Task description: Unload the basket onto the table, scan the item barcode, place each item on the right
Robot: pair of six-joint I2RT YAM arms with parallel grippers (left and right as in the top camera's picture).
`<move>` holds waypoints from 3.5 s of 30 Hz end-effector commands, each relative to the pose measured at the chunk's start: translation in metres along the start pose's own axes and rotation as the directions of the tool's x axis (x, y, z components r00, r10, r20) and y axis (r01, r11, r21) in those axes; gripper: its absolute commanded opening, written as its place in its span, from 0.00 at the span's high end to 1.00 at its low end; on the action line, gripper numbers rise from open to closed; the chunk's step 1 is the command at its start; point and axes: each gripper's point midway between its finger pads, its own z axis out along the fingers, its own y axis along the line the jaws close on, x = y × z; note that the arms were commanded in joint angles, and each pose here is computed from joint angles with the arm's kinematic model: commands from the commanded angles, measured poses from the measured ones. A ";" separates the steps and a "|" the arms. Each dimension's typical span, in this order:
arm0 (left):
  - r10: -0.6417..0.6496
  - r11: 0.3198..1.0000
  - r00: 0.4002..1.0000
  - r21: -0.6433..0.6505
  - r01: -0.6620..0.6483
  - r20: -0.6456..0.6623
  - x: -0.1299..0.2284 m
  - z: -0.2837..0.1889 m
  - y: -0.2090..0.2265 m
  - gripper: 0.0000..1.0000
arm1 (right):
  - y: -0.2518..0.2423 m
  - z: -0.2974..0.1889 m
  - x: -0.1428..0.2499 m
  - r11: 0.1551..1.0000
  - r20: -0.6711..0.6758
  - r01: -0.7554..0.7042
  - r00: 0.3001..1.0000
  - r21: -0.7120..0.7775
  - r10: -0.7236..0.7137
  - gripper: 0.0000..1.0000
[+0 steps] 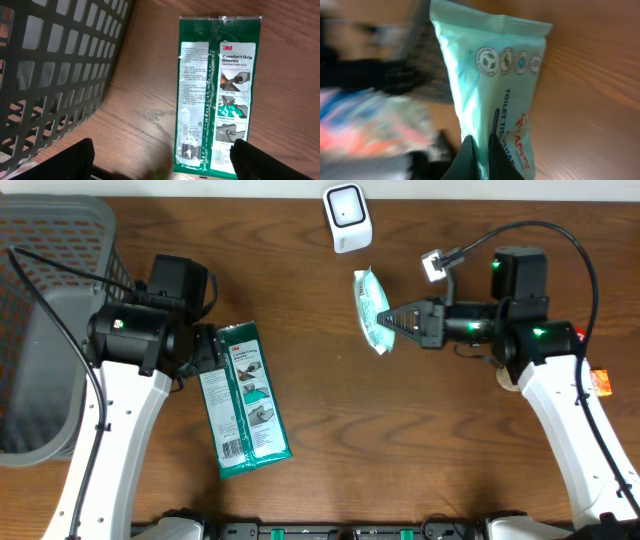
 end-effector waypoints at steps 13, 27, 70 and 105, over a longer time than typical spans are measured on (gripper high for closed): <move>0.000 1.000 1.000 -0.012 0.000 0.006 -0.001 -0.001 0.003 0.12 | -0.044 -0.008 -0.111 0.807 -0.128 0.054 0.991 0.588 0.027 0.99; 0.000 1.000 1.000 -0.012 0.000 0.006 -0.001 -0.001 0.003 0.12 | -0.117 0.052 -0.080 0.767 -0.319 0.103 0.938 0.634 0.138 0.50; -0.001 1.000 1.000 -0.012 0.001 0.006 -0.001 -0.001 0.003 0.12 | -0.211 0.115 0.112 0.636 -0.781 0.522 0.585 0.568 0.218 0.99; 0.000 1.000 1.000 -0.012 0.000 0.006 -0.001 -0.001 0.003 0.12 | 0.019 -0.009 -0.010 0.943 -0.353 0.327 0.877 -0.062 -0.327 0.99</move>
